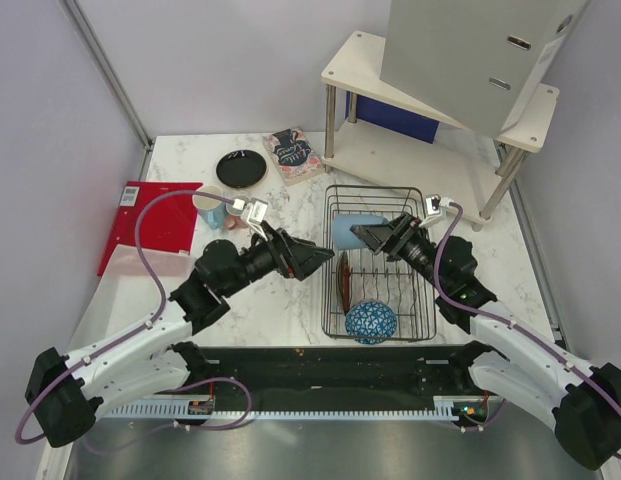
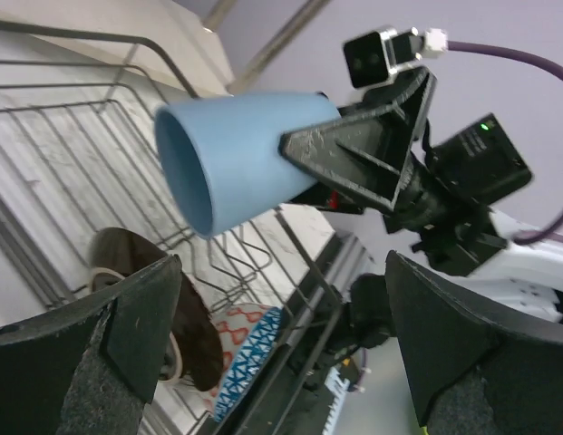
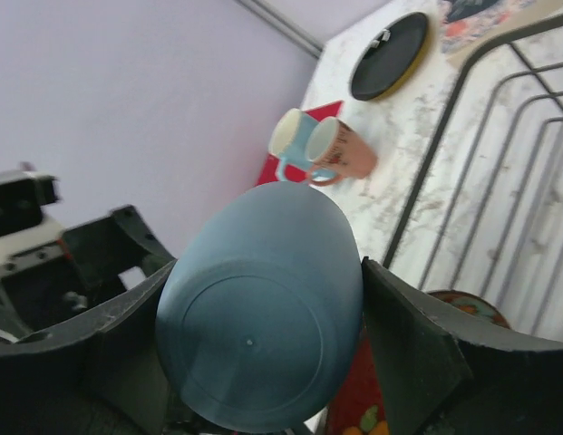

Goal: Unload the mixed dishes from the dish rack
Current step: Pick up the cup from the dish rack.

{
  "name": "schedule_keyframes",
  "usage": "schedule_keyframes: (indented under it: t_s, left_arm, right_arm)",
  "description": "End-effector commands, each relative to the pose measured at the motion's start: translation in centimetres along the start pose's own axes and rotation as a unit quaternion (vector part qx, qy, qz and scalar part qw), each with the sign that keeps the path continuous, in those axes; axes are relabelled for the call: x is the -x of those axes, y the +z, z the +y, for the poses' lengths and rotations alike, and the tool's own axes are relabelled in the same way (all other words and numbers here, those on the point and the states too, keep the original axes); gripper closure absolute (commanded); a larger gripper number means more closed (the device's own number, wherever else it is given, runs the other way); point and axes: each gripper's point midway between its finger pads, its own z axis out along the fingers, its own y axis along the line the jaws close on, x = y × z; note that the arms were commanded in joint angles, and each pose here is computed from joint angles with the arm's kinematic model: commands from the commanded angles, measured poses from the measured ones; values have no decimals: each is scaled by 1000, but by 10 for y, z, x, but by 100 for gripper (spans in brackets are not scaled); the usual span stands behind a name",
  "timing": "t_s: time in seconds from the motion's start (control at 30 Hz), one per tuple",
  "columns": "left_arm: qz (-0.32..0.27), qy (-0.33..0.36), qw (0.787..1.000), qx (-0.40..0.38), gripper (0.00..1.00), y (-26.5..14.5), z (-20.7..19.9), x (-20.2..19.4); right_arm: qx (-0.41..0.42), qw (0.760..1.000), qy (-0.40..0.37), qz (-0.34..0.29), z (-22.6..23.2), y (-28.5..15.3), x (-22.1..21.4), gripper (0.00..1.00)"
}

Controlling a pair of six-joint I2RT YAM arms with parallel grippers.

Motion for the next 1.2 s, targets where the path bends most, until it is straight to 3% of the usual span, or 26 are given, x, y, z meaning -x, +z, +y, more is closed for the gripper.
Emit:
schedule_keyframes:
  t_s: [0.0,0.13,0.73,0.83,1.17]
  left_arm:
    - [-32,-43,990,-130,1,-6,-45,10]
    - [-12,-52,990,-131,2,0,-41,0]
    - [-54,-35,989,-130,6,-1,-41,14]
    - [-47,-38,989,-135,10,2,-41,11]
    - [-24,-51,986,-154,44,7,-42,-2]
  right_arm:
    - [151,986,54,-40,67,-7,25,100]
    - [169,983,61,-35,73,-6,24,100]
    - [228,966,121,-6,79,-17,7,100]
    - [238,963,130,2,80,-18,2,100]
    - [238,961,141,24,77,-13,-15,100]
